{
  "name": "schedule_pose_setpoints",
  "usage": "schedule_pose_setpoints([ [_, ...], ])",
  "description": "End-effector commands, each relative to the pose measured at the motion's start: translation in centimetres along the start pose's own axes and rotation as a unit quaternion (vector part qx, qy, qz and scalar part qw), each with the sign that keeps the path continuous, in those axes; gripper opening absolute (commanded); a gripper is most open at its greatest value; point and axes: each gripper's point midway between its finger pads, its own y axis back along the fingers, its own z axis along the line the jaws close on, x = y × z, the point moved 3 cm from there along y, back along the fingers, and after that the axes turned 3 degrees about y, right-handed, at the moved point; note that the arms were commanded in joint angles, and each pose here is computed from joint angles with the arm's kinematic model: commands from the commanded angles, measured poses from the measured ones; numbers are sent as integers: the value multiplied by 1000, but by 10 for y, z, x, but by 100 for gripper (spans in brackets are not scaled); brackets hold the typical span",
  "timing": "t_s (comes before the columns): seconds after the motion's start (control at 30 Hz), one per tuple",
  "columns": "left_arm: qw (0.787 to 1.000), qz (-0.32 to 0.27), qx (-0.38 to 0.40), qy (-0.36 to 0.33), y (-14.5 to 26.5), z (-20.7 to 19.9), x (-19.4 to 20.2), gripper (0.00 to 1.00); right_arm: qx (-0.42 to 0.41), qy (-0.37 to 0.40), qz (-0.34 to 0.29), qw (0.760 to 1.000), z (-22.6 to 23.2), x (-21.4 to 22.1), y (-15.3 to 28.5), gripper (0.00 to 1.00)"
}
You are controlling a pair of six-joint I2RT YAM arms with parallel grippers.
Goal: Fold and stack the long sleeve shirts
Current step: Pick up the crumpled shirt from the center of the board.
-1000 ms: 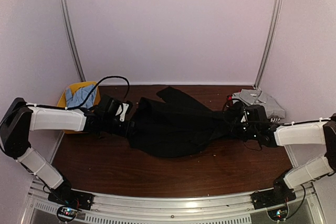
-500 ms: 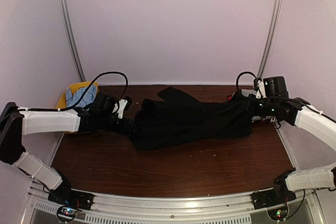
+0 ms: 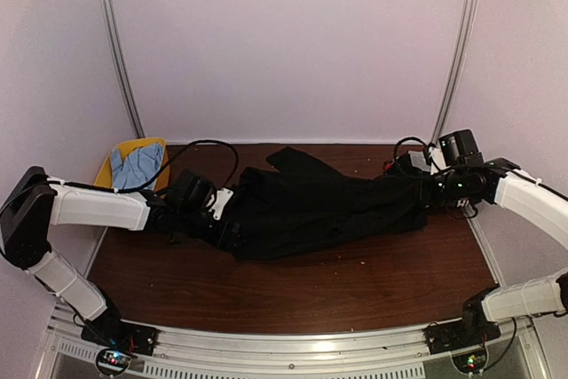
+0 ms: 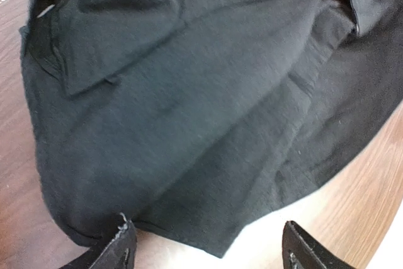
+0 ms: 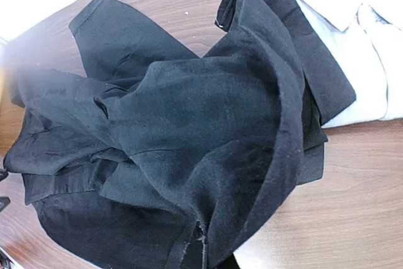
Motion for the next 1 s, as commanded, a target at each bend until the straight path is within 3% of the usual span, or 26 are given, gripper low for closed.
schedule_pose_setpoints([
  [0.0, 999, -8, -31, -32, 3, -4, 1, 80, 1, 13, 0, 1000, 0, -6, -2, 0],
  [0.27, 999, 23, -22, -39, -6, -15, 18, 65, -7, 11, 12, 1000, 0, 2, -13, 0],
  [0.8, 995, 88, -35, -36, -29, -5, 50, 68, -8, 13, 20, 1000, -2, 8, -20, 0],
  [0.97, 994, 93, -50, -35, -32, 0, 53, 59, -10, 13, 20, 1000, -1, 9, -21, 0],
])
